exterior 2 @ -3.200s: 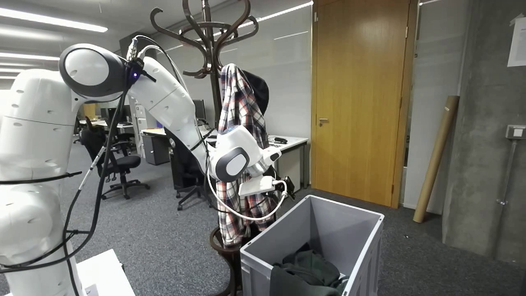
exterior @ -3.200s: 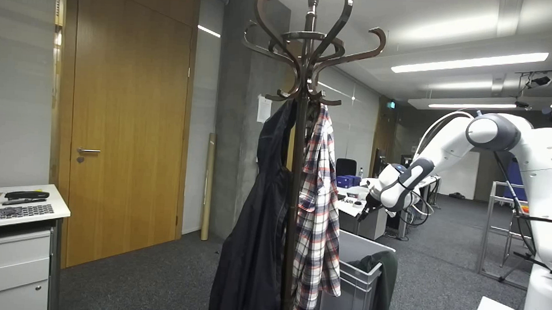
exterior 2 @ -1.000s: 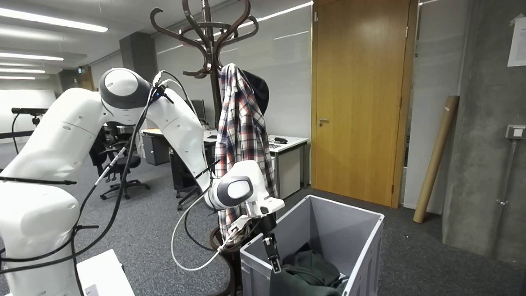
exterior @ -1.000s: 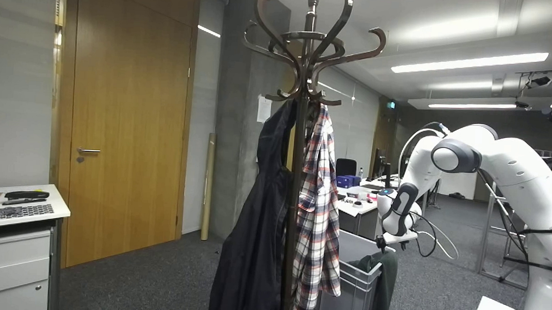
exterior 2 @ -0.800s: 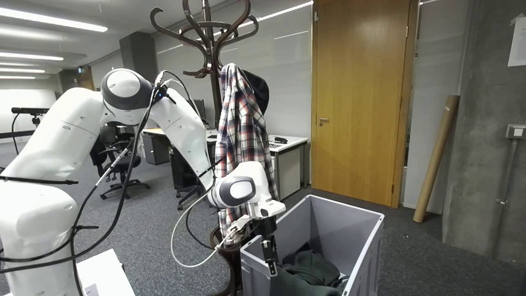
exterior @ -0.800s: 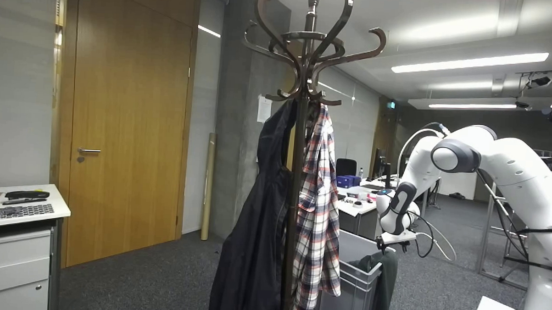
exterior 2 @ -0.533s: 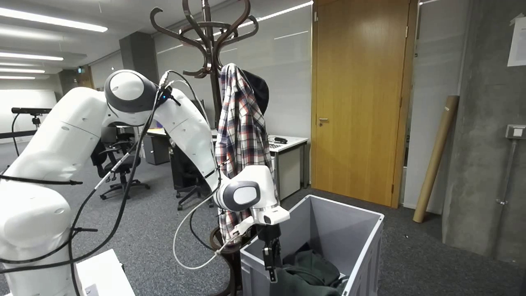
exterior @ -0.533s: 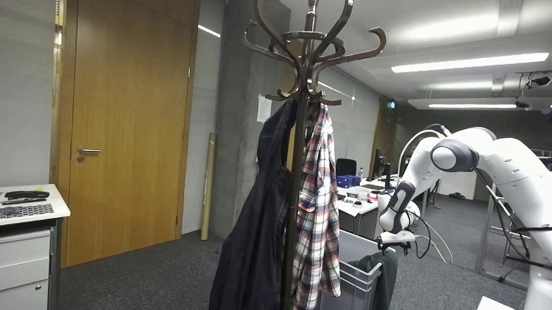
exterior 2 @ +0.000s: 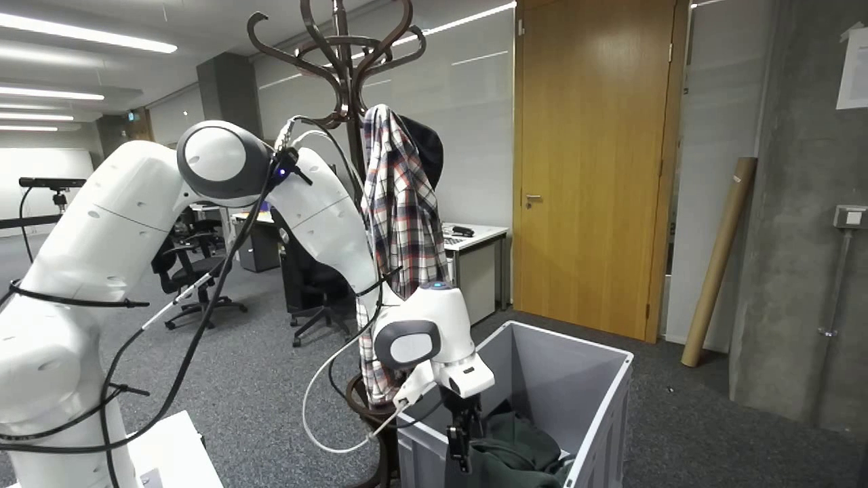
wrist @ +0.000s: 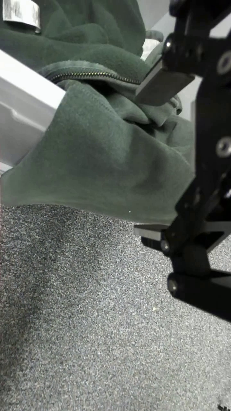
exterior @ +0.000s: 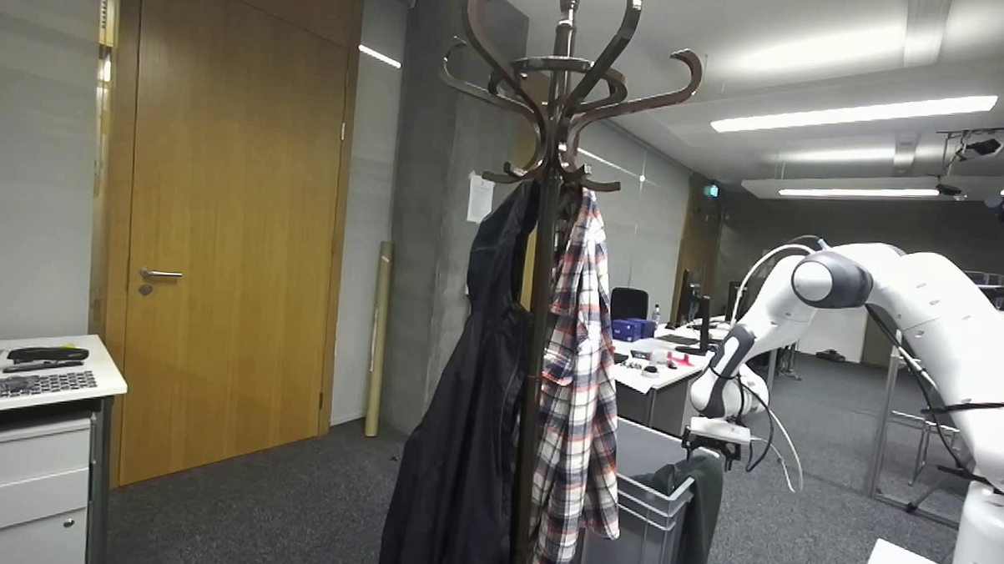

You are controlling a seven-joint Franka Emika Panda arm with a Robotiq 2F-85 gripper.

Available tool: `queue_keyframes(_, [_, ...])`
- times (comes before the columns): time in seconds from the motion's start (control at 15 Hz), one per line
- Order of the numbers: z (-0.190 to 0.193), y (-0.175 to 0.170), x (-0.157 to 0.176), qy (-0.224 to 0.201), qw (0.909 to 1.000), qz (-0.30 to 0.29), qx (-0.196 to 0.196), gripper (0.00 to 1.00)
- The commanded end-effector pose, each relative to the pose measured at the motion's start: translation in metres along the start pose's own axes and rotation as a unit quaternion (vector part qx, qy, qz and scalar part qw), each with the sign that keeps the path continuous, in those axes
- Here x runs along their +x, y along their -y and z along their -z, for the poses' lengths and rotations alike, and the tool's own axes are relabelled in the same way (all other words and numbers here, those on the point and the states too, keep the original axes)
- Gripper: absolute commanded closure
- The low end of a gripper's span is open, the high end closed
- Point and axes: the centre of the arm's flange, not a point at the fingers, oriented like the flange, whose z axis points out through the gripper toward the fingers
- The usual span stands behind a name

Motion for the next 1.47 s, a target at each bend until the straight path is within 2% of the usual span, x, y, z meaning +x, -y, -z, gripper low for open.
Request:
queue_keyframes(0.0, [-0.003,0.006,0.008,0.003,0.9991,0.008,0.043,0.0])
queue_keyframes(0.27, [-0.008,0.018,0.003,0.014,0.998,0.024,0.057,0.0])
queue_keyframes(0.33, [-0.009,0.02,0.002,0.017,0.9977,0.028,0.059,0.03])
queue_keyframes(0.4, [-0.009,0.022,0.001,0.019,0.9975,0.032,0.06,0.11])
queue_keyframes(0.47, [-0.011,0.023,0.0,0.019,0.9973,0.037,0.06,0.28])
queue_keyframes(0.6, [-0.015,0.024,-0.001,0.021,0.9971,0.044,0.058,0.36])
queue_keyframes(0.87, [-0.021,0.021,0.0,0.026,0.9968,0.053,0.054,0.69])
queue_keyframes(1.07, [-0.011,0.019,0.005,0.023,0.9971,0.057,0.046,0.91])
queue_keyframes(1.4, [0.03,0.025,0.01,0.005,0.9969,0.069,0.038,0.92])
